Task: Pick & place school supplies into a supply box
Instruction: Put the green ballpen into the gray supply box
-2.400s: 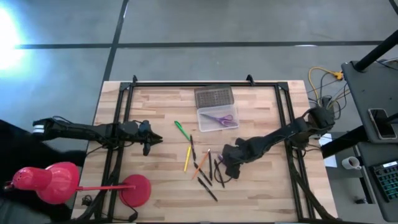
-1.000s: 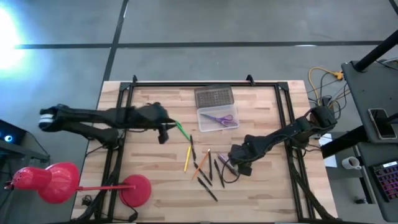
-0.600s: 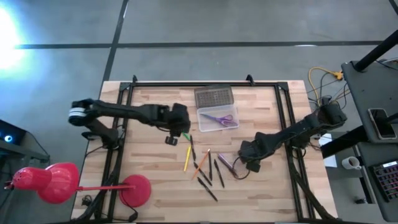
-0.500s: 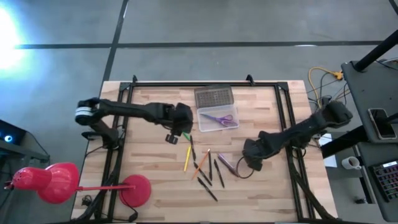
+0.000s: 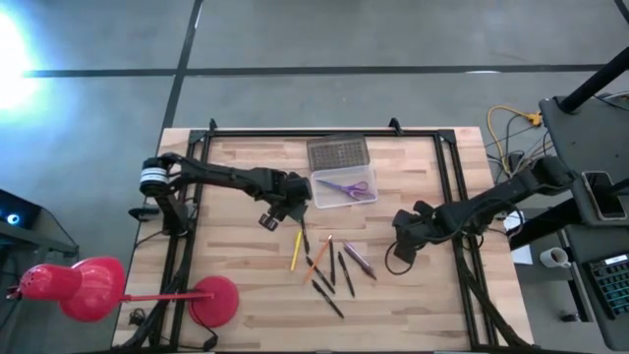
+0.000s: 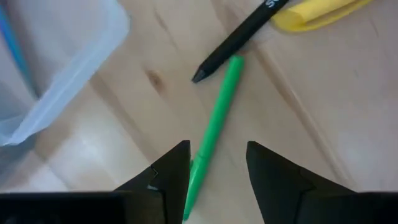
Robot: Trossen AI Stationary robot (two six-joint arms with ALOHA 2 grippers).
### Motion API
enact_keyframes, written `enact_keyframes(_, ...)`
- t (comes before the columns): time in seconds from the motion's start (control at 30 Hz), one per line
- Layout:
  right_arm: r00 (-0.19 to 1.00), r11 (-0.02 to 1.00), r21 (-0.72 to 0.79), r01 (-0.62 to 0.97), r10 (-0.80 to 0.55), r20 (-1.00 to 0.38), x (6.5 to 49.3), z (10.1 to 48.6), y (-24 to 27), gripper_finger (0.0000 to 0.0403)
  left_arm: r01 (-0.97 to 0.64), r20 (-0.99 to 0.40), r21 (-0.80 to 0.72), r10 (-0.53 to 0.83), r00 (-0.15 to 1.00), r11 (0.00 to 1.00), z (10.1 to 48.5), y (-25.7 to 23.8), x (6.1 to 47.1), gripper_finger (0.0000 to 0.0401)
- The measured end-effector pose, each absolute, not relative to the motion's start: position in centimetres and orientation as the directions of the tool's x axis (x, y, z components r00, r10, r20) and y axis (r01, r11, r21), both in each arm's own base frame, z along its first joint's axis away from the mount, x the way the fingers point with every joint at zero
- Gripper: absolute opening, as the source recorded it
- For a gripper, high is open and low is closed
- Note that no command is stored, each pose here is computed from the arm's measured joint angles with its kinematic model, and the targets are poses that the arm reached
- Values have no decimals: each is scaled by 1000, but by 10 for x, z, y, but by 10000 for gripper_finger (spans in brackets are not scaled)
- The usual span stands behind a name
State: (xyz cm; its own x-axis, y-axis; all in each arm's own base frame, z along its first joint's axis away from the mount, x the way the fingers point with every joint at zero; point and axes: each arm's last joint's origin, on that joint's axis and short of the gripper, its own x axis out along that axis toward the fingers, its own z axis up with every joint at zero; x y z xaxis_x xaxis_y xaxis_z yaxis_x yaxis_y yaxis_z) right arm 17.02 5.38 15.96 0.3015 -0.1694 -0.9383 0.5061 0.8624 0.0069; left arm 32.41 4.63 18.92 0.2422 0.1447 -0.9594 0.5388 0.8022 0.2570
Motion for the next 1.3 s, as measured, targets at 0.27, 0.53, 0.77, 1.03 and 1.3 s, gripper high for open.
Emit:
enact_keyframes(0.27, 300, 837, 17, 547, -177, -937, 171, 158, 53, 127, 493, -951, 273, 155, 266, 826, 174, 65, 318, 142)
enact_keyframes(0.53, 302, 806, 19, 592, -200, -932, 172, 158, 50, 127, 527, -955, 233, 88, 285, 817, 155, 67, 309, 129)
enact_keyframes(0.77, 310, 766, 52, 641, -197, -930, 173, 159, 50, 127, 513, -940, 273, 111, 324, 814, 148, 68, 307, 105)
enact_keyframes(1.03, 313, 752, 63, 656, -196, -929, 173, 160, 50, 127, 498, -949, 246, 102, 299, 832, 144, 68, 303, 34)
enact_keyframes(1.3, 327, 688, 68, 722, -253, -910, 174, 160, 49, 126, 152, -945, 156, 103, 310, 976, 163, 75, 313, 17)
